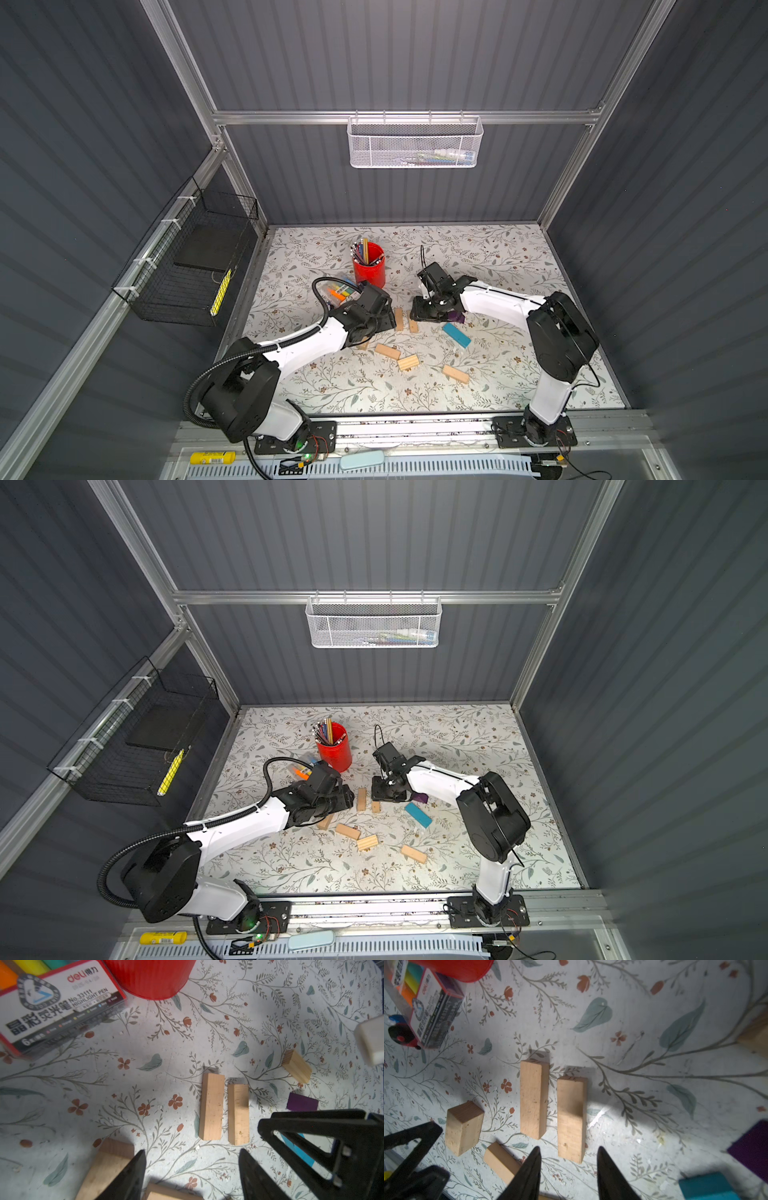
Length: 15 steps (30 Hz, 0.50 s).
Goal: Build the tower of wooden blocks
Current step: 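Lower the block beside the placed block with the right gripper, pressing them together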
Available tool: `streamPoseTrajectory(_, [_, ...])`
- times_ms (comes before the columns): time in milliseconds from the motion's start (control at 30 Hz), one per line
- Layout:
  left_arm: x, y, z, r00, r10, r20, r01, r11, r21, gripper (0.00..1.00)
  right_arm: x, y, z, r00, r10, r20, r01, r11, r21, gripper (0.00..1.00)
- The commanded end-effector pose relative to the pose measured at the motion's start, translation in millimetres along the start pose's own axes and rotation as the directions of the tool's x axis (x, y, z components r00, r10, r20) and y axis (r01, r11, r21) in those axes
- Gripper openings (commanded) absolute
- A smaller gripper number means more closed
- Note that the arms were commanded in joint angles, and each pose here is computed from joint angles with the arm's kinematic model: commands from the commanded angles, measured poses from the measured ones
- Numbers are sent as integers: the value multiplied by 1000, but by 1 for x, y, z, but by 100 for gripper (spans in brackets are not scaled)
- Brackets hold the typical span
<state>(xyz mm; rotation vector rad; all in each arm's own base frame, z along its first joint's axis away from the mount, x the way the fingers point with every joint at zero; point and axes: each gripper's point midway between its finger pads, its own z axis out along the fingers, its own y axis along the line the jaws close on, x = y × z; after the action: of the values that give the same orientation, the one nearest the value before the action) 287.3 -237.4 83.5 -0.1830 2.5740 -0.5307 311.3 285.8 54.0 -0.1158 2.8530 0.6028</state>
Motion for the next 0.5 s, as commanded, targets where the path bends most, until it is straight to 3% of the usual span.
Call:
streamPoseTrajectory(0, [-10,-12,6,1000,-18,3,18,999,39,64,0,-3,8,1000,9,-13,-10,1000,-20,42])
streamPoseTrajectory(467, [-2,-23,38,997,-28,-73,34,996,81,51,24,-13,27,993,77,-86,-83,995,-61,31])
